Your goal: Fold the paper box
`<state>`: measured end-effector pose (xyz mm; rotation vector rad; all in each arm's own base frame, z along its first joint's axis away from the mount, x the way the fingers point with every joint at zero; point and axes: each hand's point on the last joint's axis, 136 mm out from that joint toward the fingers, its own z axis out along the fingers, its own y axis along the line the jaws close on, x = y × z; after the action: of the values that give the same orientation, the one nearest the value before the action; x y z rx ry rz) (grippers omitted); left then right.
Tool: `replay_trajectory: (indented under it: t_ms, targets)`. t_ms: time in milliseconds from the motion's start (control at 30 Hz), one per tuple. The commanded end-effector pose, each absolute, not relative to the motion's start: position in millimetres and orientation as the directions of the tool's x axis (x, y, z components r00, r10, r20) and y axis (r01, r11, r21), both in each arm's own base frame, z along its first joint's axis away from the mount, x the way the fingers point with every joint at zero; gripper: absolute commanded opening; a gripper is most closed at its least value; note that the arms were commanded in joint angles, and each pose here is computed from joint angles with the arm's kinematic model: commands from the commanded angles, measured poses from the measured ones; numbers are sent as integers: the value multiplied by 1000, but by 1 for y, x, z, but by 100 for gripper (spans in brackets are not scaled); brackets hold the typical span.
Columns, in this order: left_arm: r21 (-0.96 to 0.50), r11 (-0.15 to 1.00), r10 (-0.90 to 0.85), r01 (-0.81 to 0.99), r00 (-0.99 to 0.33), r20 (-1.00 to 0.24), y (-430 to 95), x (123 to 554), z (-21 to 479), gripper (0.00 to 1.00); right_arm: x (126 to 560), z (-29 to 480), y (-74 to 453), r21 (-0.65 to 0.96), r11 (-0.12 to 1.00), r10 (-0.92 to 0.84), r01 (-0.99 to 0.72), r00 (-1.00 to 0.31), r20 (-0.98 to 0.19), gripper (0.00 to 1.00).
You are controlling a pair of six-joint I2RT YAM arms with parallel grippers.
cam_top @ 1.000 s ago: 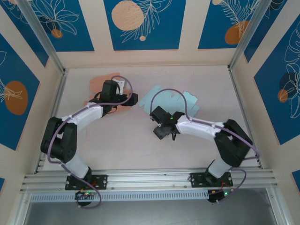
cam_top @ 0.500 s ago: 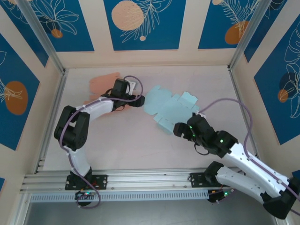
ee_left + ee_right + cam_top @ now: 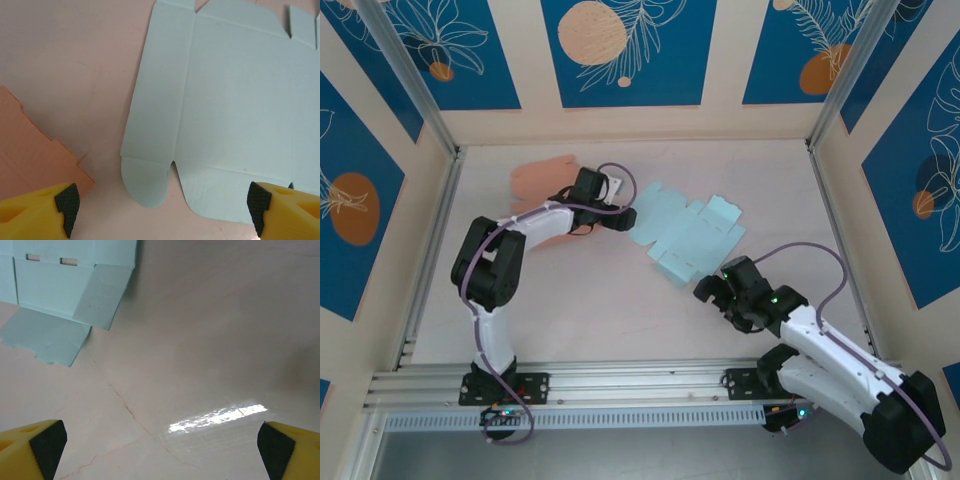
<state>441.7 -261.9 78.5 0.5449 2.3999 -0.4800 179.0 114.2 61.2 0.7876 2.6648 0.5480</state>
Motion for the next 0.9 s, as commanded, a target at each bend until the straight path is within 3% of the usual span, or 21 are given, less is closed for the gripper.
replay_trajectory:
  t_ms: [0, 433, 633, 867]
  targets:
    - [-214, 832, 295, 512, -735, -610, -269, 433, 67, 87, 182, 51, 123, 472, 741, 591, 478, -798, -120, 100]
    - [-269, 801, 319, 535, -761, -565, -294, 414, 37, 70, 233, 37, 123, 556, 676, 656, 484, -739, -153, 100]
    - [-273, 792, 337, 546, -764, -550, -303, 412, 30, 60, 257, 22, 128, 555, 658, 672, 509, -730, -127, 90]
    - [-296, 765, 368, 573, -764, -529, -316, 394, 22, 46, 287, 30, 129, 633, 630, 684, 450, -707, -178, 88]
